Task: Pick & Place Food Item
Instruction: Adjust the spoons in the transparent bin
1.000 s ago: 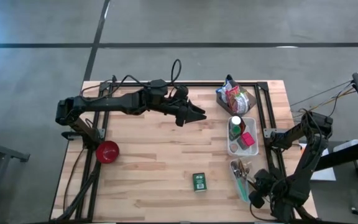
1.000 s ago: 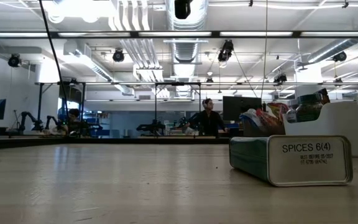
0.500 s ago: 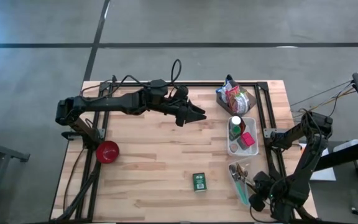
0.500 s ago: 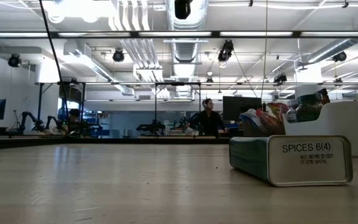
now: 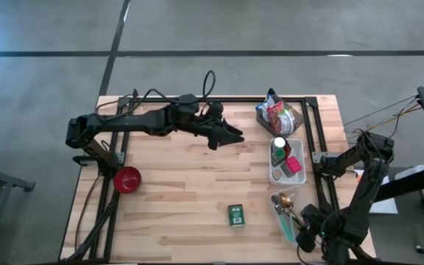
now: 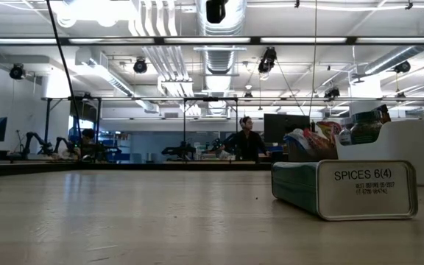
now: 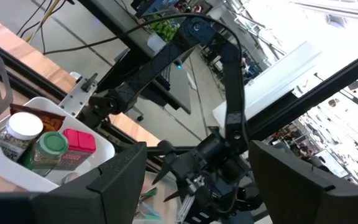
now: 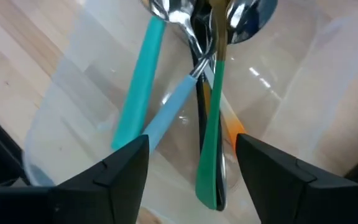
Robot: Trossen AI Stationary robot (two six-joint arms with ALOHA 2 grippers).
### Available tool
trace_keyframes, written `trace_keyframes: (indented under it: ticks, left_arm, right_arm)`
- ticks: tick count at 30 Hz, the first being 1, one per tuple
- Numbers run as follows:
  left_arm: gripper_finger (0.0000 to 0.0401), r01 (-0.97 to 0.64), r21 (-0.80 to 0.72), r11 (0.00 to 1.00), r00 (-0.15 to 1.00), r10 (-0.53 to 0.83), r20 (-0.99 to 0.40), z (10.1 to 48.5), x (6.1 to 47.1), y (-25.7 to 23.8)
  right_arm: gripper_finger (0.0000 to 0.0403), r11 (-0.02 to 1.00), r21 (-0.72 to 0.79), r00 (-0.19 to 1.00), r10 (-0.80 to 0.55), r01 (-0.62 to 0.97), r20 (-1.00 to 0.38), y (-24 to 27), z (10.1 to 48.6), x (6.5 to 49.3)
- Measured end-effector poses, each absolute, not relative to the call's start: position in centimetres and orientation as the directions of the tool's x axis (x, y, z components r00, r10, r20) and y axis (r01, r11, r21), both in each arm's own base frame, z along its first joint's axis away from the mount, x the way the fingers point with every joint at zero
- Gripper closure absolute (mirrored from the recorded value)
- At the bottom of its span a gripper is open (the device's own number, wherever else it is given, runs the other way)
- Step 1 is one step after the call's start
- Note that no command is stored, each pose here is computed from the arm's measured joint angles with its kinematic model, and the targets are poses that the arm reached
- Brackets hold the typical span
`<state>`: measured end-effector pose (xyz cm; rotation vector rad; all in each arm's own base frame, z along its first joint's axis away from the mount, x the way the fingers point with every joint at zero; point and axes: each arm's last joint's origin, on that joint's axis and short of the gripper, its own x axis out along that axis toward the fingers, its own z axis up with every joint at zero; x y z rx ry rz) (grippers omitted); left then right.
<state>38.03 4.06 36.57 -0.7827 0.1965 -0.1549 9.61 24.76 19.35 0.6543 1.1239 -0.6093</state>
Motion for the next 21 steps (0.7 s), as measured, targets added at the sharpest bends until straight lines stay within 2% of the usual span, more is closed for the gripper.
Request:
trace_keyframes:
  ticks: [4,8,14,19,21]
  left_arm:
    - [0.0118,0.048,-0.716,0.696,0.967,-0.211,-0.14,36.3,38.0,4.1]
    - [0.0118,0.044,-0.715,0.698,0.967,-0.211,-0.146,36.3,38.0,4.1]
    - [0.0118,0.049,-0.696,0.716,0.967,-0.209,-0.146,36.3,38.0,4.1]
    - [0.0118,0.049,-0.696,0.716,0.967,-0.209,-0.147,36.3,38.0,4.1]
    - [0.0118,0.048,-0.697,0.716,0.966,-0.211,-0.15,36.2,38.0,4.0]
  right_arm:
    - [0.0184,0.675,0.148,0.333,-0.151,0.723,-0.931,24.8,20.8,9.7]
    - [0.0238,0.692,0.166,0.406,-0.199,0.703,-0.892,24.6,21.8,10.5]
    - [0.0326,0.738,0.121,0.386,-0.199,0.664,-0.901,23.4,20.3,12.8]
    - [0.038,0.719,0.071,0.357,-0.254,0.691,-0.899,22.2,19.4,13.2]
    - [0.039,0.717,0.057,0.342,-0.259,0.695,-0.904,22.0,18.9,13.1]
